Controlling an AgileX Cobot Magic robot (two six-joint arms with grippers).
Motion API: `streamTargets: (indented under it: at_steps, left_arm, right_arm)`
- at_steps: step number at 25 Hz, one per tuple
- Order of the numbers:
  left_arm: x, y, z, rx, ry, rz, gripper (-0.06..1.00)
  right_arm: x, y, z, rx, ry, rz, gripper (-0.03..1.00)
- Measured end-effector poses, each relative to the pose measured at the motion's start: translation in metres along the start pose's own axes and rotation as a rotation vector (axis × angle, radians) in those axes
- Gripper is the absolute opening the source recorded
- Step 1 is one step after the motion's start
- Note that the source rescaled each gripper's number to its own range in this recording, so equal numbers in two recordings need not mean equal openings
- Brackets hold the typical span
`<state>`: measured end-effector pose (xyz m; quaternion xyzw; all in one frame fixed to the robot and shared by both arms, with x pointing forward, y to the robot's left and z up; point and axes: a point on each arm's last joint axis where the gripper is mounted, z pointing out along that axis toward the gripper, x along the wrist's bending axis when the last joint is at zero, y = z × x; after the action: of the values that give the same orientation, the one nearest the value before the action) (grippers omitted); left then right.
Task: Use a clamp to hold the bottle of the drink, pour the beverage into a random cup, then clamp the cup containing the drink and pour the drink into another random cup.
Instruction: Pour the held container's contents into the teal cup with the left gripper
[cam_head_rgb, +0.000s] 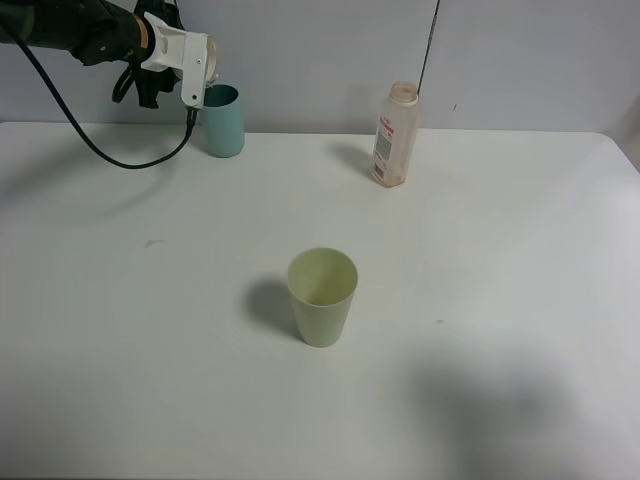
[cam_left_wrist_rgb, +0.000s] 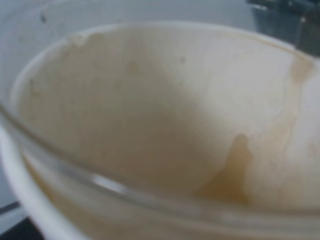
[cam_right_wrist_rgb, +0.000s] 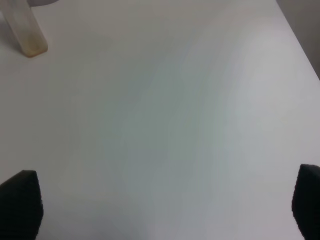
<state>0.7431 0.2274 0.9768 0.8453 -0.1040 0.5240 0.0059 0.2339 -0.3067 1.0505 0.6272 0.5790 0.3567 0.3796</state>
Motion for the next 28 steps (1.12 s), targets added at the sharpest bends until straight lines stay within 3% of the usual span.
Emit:
streamTargets:
  at_steps: [9,19,24,26,28]
  left_arm:
    - [0.0002,0.0022,0.0000,-0.004,0.001,0.068,0.02]
    - [0.0003,0.0022,0.0000,-0.004,0.001,0.071,0.02]
    - [0.0003,0.0022,0.0000,-0.004,0.001,-0.029,0.02]
    - [0.0003,0.0022,0.0000,-0.004,0.001,-0.107,0.02]
    - [0.0003,0.0022,0.0000,-0.004,0.001,-0.247,0.02]
  right_arm:
    - [0.0000,0.0000,0.0000,0.000,0.000,0.000,1.00]
    - [0.0000,0.0000,0.0000,0.000,0.000,0.000,1.00]
    - [0.0000,0.0000,0.0000,0.000,0.000,0.000,1.00]
    - [0.0000,0.0000,0.0000,0.000,0.000,0.000,1.00]
    - [0.0000,0.0000,0.0000,0.000,0.000,0.000,1.00]
